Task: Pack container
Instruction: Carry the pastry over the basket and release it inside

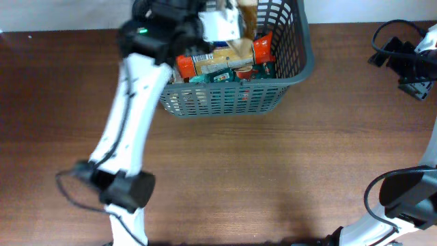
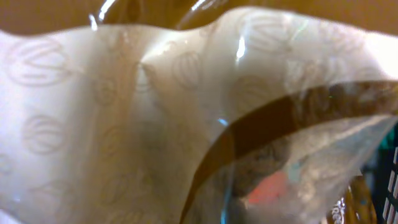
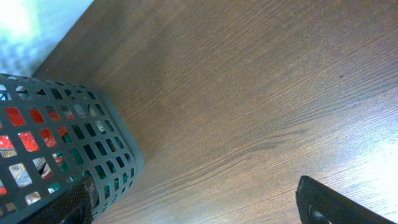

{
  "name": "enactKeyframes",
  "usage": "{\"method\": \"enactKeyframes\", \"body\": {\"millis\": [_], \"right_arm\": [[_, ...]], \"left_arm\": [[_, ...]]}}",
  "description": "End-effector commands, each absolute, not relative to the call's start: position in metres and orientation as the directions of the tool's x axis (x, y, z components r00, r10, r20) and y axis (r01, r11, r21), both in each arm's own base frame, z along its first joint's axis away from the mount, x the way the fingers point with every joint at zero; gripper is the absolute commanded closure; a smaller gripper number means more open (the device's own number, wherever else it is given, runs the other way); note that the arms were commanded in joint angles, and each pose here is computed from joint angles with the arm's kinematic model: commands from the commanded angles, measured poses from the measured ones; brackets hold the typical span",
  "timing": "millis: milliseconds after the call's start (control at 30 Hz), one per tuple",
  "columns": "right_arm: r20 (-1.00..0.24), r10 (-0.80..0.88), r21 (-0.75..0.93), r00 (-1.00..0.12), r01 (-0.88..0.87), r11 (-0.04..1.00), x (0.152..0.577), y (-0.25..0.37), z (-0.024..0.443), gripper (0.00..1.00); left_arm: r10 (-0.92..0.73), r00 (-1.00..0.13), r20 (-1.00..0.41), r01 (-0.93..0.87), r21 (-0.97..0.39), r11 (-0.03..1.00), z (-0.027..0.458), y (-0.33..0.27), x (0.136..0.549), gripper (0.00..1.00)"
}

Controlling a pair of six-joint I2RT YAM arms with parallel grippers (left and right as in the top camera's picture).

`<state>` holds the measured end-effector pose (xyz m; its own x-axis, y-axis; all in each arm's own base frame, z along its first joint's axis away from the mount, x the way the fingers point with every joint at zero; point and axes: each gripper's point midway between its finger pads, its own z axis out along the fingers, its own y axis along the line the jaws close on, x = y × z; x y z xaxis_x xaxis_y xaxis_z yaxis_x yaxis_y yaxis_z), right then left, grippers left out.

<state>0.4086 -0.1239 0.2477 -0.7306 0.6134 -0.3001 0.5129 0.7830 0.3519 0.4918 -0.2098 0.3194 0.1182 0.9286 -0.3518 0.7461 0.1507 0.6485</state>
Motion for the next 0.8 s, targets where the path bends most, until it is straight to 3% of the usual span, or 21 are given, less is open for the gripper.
{"method": "enactKeyframes", "body": {"millis": [0, 200, 233, 267, 333, 467, 500, 767], "right_arm": [[-0.302, 0.617, 0.358, -0.727, 0.513, 0.78, 0.407, -0.123, 0.25, 0.01], [-0.302, 0.617, 0.358, -0.727, 0.513, 0.78, 0.407, -0.123, 0.25, 0.01], [-0.303, 0.617, 0.358, -0.726, 0.513, 0.78, 0.407, -0.123, 0.25, 0.01], [-0.302, 0.617, 0.358, -0.727, 0.513, 0.78, 0.407, -0.123, 0.25, 0.01], [-0.302, 0.617, 0.358, -0.727, 0.513, 0.78, 0.407, -0.123, 0.25, 0.01], [-0.303, 0.617, 0.358, -0.726, 0.513, 0.78, 0.407, -0.123, 0.25, 0.01], [-0.302, 0.617, 0.358, -0.727, 0.513, 0.78, 0.407, -0.123, 0.25, 0.01], [-0.302, 0.617, 0.358, -0.727, 0.513, 0.78, 0.407, -0.123, 0.25, 0.01]], "left_arm": [[0.973, 0.067, -0.219, 0.773, 0.628, 0.088, 0.267, -0.211, 0.51, 0.98], [0.976, -0.101, -0.194, 0.838, 0.513, 0.188, 0.206, -0.214, 0.508, 0.98], [0.975, -0.117, -0.19, 0.845, 0.496, 0.199, 0.201, -0.214, 0.506, 0.93], [0.972, -0.137, -0.191, 0.848, 0.484, 0.215, 0.199, -0.215, 0.502, 0.75], [0.962, -0.189, -0.198, 0.842, 0.471, 0.263, 0.198, -0.215, 0.498, 0.27], [0.935, -0.287, -0.21, 0.805, 0.477, 0.354, 0.213, -0.212, 0.489, 0.13], [0.933, -0.289, -0.215, 0.804, 0.475, 0.358, 0.22, -0.212, 0.484, 0.04], [0.813, -0.414, -0.409, 0.584, 0.567, 0.582, 0.336, -0.181, 0.462, 0.01]]}}
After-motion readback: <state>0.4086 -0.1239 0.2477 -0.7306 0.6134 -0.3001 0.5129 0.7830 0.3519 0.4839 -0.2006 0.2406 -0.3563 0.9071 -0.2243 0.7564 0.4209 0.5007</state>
